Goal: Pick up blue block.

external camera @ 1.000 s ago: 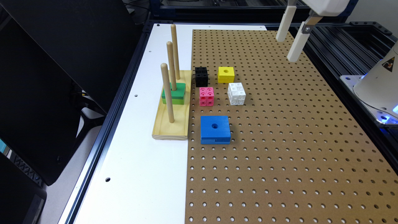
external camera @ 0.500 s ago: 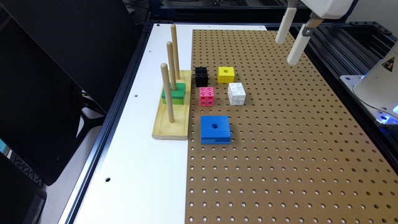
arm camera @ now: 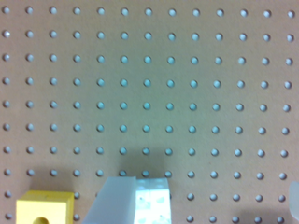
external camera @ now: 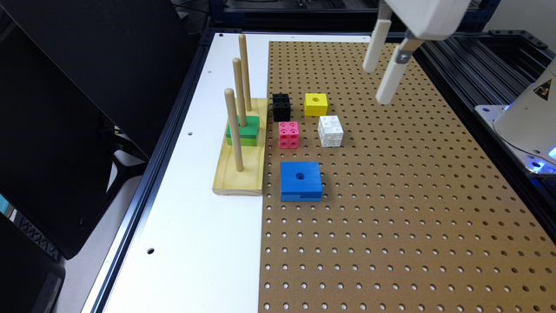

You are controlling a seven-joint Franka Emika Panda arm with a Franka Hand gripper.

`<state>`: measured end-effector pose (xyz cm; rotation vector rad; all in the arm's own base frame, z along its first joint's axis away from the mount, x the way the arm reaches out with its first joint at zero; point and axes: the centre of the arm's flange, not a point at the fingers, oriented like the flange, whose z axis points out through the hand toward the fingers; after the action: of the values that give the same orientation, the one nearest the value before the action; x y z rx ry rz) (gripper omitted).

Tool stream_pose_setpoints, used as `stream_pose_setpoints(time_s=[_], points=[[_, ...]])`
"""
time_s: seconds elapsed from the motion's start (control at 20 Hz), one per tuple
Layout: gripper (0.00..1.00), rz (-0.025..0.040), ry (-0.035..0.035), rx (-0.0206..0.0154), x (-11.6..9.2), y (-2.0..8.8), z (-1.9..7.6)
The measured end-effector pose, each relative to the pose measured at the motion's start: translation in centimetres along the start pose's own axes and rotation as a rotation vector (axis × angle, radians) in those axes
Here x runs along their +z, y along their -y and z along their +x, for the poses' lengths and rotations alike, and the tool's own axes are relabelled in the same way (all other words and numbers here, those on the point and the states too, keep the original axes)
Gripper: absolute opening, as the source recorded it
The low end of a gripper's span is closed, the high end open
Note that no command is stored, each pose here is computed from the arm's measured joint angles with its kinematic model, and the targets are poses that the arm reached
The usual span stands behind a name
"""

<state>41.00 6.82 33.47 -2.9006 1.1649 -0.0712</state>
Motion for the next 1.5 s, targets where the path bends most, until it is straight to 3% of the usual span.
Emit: stream_pose_setpoints(time_s=[0.4, 0.7, 0.95, 1.1, 1.3, 1.35, 1.5], points=[[1.0, -0.0015, 0.003, -0.0001, 0.4, 3.2, 0.5], [1.0, 0.0088, -0.0018, 0.0, 0.2, 6.1, -0.24], [1.0, 0.0141, 0.0044, 0.0004, 0.6, 8.2, 0.25], [1.0, 0.0142, 0.0085, 0.0005, 0.9, 8.8, 0.62], [1.0, 0.0152, 0.0088, 0.0002, 0.9, 9.0, 0.7], [1.0, 0.0139, 0.0099, 0.0001, 1.0, 9.0, 0.69], [1.0, 0.0016, 0.0239, 0.0004, 2.8, 9.1, 0.69]])
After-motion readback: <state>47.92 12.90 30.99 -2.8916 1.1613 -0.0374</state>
